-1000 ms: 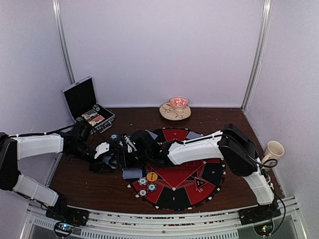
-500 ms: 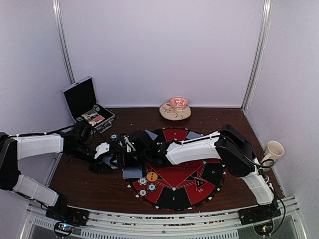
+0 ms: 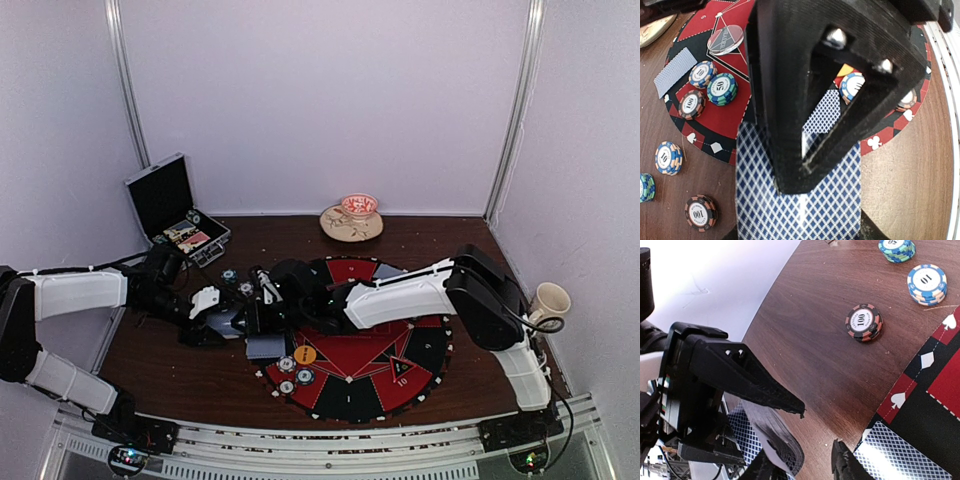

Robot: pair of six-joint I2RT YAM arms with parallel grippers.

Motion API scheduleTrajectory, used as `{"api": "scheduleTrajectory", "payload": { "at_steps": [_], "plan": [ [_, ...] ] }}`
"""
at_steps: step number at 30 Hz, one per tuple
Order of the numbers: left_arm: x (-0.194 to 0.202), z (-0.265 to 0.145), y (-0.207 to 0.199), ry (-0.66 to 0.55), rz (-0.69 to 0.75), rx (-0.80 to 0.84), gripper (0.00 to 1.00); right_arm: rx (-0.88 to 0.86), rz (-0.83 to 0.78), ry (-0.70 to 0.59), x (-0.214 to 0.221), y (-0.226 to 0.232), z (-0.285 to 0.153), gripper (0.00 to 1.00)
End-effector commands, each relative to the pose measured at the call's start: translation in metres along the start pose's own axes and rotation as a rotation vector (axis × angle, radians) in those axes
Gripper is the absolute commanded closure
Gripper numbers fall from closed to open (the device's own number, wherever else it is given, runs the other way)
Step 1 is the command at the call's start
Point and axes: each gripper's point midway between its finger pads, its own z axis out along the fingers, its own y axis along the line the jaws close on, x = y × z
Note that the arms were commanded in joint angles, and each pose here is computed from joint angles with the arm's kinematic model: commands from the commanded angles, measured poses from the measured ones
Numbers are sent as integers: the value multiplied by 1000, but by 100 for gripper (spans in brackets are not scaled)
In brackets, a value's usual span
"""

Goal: Distribute texas hold em gaming equipment
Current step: Pick up the poker card from the face-down deck piles.

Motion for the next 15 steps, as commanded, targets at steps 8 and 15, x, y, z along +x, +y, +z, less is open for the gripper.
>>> {"api": "scheduleTrajectory", "payload": {
  "at_steps": [8,15],
  "plan": [
    [-8,-1,1,-41,23,4,48,-69,-8,-20,-17,20,-21,83],
    [-8,-1,1,-40,23,5,48,-84,-23,-34,-21,30,-33,99]
  ]
}}
